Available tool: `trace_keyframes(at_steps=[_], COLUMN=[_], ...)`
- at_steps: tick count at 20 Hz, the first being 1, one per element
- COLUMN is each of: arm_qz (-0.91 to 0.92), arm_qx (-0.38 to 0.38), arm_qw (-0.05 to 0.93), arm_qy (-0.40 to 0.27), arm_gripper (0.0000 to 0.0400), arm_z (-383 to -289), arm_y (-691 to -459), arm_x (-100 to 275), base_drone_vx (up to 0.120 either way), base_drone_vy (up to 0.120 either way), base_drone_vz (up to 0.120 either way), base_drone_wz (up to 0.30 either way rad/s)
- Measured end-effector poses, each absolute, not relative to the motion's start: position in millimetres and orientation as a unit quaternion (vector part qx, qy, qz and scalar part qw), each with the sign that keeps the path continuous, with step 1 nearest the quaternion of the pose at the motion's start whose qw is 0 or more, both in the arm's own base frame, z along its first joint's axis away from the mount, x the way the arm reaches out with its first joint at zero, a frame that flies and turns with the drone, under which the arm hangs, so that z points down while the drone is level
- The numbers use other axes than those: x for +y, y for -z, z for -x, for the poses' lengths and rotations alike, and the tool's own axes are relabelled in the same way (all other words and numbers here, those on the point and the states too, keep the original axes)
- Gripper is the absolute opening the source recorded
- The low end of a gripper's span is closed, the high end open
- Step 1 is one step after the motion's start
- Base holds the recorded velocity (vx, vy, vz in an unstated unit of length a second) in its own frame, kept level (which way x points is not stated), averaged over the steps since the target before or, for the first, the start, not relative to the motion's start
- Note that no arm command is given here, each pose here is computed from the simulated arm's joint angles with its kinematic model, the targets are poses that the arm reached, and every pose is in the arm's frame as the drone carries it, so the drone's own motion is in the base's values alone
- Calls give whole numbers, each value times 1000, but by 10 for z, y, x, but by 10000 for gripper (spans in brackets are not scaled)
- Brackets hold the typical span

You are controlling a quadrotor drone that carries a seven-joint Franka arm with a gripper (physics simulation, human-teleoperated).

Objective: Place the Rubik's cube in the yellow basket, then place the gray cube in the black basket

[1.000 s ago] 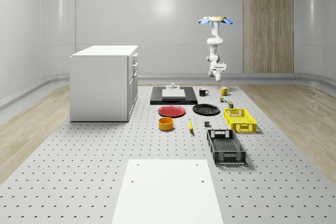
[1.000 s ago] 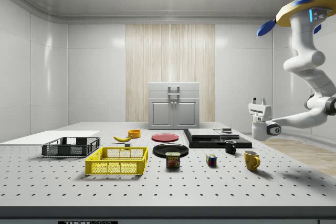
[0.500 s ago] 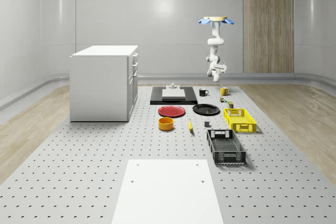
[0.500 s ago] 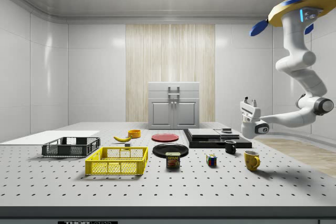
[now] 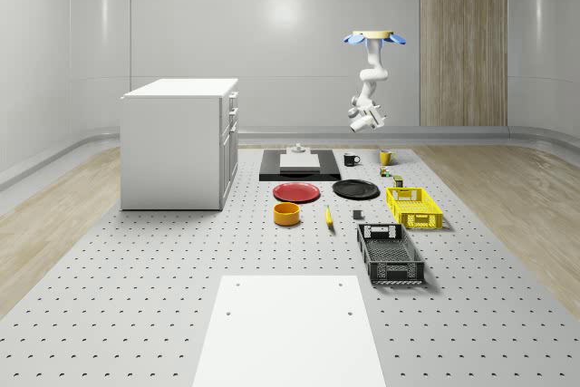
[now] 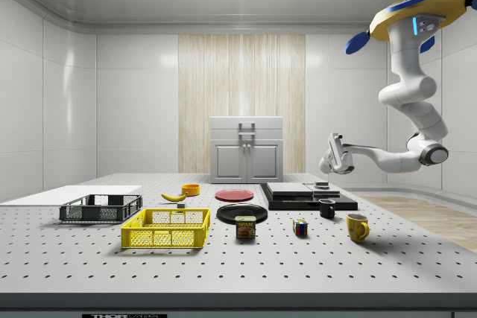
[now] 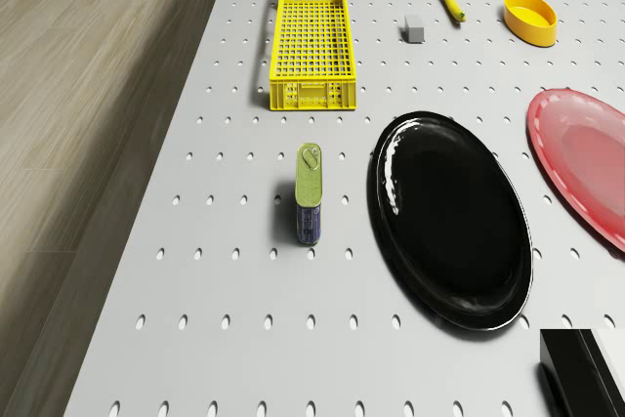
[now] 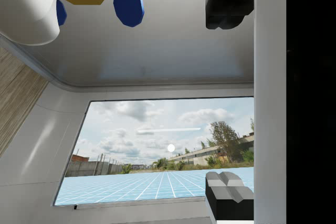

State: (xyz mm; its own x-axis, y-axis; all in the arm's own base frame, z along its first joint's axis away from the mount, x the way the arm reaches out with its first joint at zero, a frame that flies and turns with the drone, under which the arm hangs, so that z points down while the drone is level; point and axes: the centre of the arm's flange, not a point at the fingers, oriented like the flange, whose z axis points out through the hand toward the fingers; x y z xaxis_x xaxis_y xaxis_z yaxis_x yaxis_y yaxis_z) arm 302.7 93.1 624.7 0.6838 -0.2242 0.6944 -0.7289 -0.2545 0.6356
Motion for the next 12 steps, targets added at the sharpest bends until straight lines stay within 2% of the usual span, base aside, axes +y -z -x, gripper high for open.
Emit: trace_keyframes(at_steps=[3, 6, 9, 12], arm_qz=[-594, -408, -255, -152], arm_qx=[-251, -176, -112, -69], arm_qw=[699, 823, 885, 910], arm_qy=[-309, -354, -374, -381], arm_gripper=[400, 400, 400, 400], arm_z=[-3044, -3059, -3066, -3069], arm_y=[-5743, -5312, -5074, -4973], arm_x=[971, 781, 522, 319], base_drone_vx=[120, 120, 120, 120], base_drone_vy=[0, 0, 0, 0], base_drone_vz=[-120, -120, -120, -120], base_drone_wz=[0, 0, 0, 0])
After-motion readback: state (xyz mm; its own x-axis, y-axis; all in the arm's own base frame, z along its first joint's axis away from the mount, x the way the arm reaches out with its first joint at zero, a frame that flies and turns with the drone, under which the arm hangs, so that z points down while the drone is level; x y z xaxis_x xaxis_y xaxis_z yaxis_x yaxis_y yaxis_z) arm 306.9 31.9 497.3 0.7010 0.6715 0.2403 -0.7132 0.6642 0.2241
